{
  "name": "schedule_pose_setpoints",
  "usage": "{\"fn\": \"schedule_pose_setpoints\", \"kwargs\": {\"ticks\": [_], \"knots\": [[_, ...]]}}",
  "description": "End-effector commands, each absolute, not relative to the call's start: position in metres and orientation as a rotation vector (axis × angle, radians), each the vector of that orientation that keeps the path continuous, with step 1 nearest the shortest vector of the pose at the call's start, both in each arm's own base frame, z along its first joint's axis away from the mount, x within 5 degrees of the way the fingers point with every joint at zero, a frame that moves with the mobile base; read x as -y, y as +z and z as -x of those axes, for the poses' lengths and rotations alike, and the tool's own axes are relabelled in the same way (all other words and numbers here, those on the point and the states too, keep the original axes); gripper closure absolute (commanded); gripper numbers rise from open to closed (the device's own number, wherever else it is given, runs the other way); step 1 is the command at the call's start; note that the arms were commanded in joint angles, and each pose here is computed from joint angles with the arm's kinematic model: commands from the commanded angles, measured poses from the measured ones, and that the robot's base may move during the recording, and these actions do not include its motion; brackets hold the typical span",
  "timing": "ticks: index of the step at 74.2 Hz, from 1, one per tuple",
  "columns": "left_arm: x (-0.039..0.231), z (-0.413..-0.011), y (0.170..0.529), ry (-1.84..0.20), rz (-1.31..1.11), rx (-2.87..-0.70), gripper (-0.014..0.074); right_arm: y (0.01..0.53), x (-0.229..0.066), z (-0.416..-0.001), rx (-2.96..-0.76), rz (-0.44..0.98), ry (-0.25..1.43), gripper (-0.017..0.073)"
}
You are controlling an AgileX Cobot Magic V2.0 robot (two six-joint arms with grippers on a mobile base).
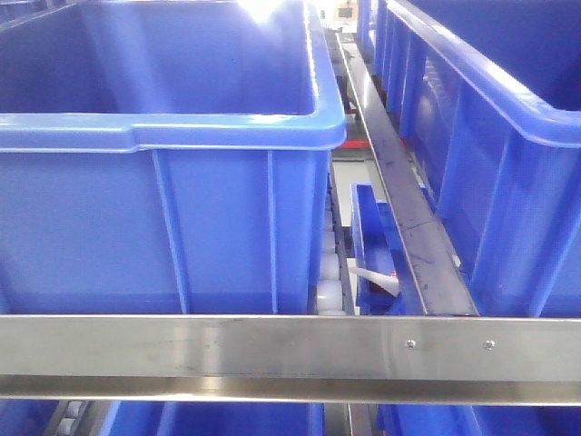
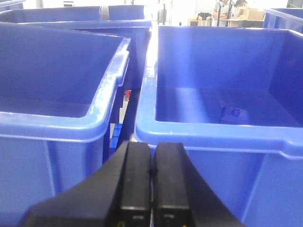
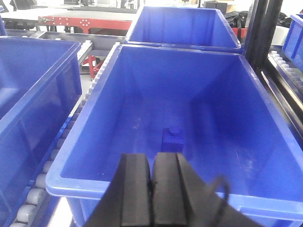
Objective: Pick and sort blue part to right shelf
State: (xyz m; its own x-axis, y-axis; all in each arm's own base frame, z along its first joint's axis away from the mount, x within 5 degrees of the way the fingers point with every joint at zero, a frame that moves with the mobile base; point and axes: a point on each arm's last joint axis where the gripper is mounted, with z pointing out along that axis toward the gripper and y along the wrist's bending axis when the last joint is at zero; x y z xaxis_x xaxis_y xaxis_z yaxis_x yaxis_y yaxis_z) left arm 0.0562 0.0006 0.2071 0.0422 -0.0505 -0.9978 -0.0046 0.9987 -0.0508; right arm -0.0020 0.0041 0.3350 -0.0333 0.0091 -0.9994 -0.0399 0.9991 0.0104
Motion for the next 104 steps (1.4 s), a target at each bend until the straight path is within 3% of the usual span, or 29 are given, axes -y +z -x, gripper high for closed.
{"fn": "schedule_pose_setpoints", "kwargs": {"ticks": [1, 52, 77, 104], "knots": [[0.000, -0.055, 0.209, -0.051, 0.042, -1.438, 0.0458, 0.349, -0.004, 0.002, -1.517, 0.026, 0.031, 0.0496], [0.000, -0.055, 0.209, -0.051, 0.042, -1.438, 0.0458, 0.347, -0.004, 0.001, -1.505, 0.024, 0.030, 0.0496], [0.000, -0.055, 0.209, -0.051, 0.042, -1.438, 0.0459, 0.262, -0.001, -0.049, -1.487, -0.021, 0.034, 0.0496], [0.000, -0.055, 0.208, -0.050, 0.043, -1.448, 0.0459, 0.214, 0.000, -0.053, -1.433, -0.044, 0.038, 0.0496]]}}
